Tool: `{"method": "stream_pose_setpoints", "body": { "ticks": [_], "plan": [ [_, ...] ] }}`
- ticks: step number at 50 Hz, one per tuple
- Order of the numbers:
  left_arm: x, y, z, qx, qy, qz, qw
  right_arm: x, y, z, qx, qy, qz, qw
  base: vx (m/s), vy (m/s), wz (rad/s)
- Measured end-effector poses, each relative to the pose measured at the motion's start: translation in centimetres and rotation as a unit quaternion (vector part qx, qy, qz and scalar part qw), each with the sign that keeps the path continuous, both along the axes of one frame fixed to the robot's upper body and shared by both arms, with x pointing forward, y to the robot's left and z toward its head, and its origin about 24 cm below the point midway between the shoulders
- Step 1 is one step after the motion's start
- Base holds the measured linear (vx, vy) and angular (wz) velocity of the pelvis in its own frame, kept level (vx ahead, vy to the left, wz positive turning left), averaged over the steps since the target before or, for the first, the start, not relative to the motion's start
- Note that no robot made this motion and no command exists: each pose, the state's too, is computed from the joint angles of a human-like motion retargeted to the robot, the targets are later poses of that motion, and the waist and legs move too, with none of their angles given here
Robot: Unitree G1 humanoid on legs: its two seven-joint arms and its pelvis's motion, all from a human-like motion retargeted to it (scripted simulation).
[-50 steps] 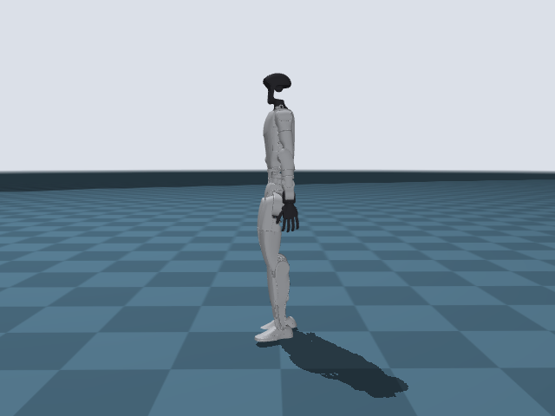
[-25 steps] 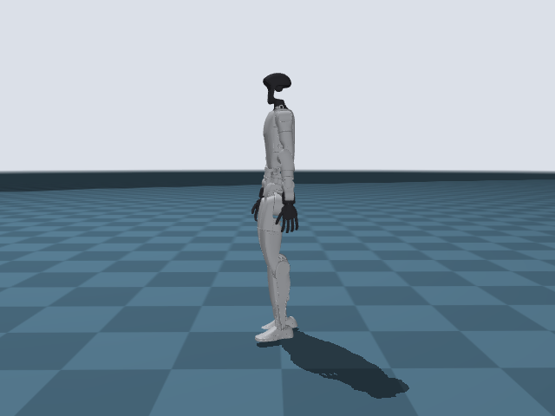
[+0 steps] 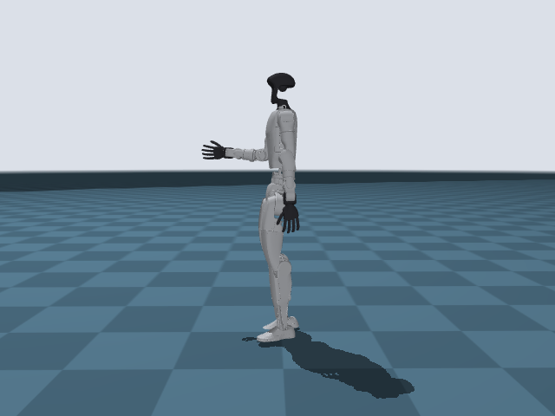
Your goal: Upper body actions
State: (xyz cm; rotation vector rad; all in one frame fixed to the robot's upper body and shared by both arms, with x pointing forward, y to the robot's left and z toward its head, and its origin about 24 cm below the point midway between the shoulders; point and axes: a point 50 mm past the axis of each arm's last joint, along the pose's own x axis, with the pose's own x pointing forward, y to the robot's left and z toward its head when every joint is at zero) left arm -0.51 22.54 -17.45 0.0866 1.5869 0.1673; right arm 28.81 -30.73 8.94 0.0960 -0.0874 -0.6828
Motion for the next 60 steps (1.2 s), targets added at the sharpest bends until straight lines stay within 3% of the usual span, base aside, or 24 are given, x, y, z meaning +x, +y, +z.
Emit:
{"method": "stream_pose_setpoints", "body": {
  "ticks": [17,23,28,33,38,42,49,60],
  "plan": [
    [-0.4,0.1,0.0,0.004,0.007,0.002,1.0,-1.4,1.4,17.5,-0.138,-0.356,-0.161,0.91,0.0,0.0,0.0],
    [-0.5,0.3,0.1,0.004,0.01,0.005,1.0,-4.4,3.4,22.9,-0.32,-0.438,-0.221,0.81,0.0,0.0,0.0],
    [-0.6,0.4,0.1,0.005,0.011,0.005,1.0,-7.5,7.5,25.7,-0.495,-0.518,-0.235,0.657,0.0,0.0,0.0],
    [-0.4,0.4,0.1,0.004,0.009,0.006,1.0,-9.8,11.2,26.0,-0.573,-0.606,-0.197,0.515,0.0,0.0,0.0],
    [0.1,0.2,0.1,0.003,0.001,0.007,1.0,-10.9,12.5,25.9,-0.61,-0.62,-0.202,0.45,0.0,0.0,0.0],
    [0.2,0.0,0.0,0.001,-0.001,0.008,1.0,-10.9,12.0,25.9,-0.593,-0.614,-0.225,0.47,0.0,0.0,0.0],
    [-0.4,-0.2,0.0,0.0,0.007,0.01,1.0,-9.5,9.0,25.8,-0.524,-0.552,-0.294,0.578,0.0,0.0,0.0],
    [-1.4,-0.3,0.0,-0.003,0.021,0.014,1.0,-7.0,5.4,23.5,-0.301,-0.511,-0.308,0.744,0.0,0.0,0.0]
  ]
}}
